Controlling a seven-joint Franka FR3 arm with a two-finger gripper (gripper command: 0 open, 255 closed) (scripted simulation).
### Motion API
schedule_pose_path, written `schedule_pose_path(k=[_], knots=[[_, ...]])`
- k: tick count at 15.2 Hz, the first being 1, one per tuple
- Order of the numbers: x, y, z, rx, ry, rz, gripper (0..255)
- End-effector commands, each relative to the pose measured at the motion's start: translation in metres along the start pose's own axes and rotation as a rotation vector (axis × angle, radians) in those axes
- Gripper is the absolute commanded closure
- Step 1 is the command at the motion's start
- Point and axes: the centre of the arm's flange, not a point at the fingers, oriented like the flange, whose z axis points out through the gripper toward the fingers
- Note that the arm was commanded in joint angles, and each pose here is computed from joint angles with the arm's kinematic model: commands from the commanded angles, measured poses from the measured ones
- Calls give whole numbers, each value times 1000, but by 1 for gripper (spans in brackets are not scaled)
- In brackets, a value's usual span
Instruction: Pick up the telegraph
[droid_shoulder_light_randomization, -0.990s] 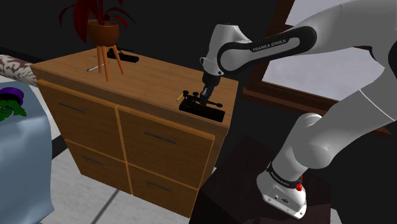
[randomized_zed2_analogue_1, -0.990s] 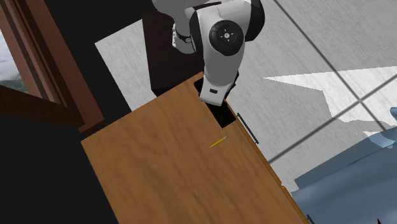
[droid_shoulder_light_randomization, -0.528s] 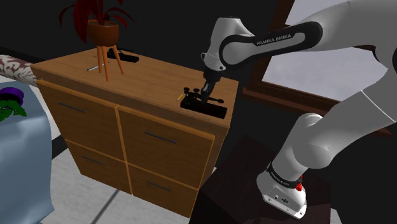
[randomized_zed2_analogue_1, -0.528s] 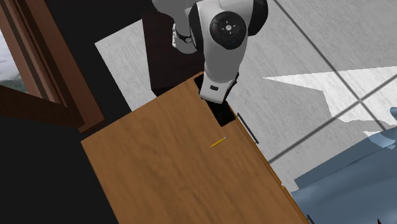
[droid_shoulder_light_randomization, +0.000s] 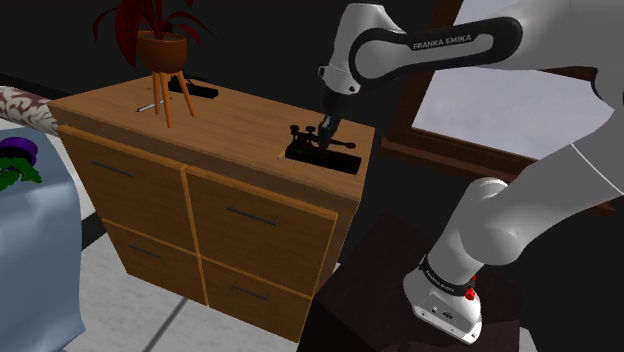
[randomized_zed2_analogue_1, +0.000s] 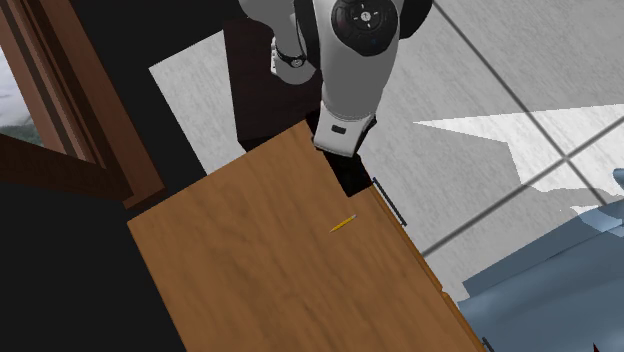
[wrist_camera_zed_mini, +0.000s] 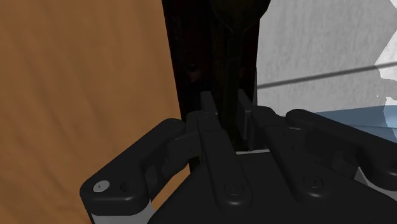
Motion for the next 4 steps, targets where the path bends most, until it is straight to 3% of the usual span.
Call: schedule_pose_path(k=[1,4], knots=[[0,-1,-11,0,0,0,255],[1,-1,-17,0,0,0,255]])
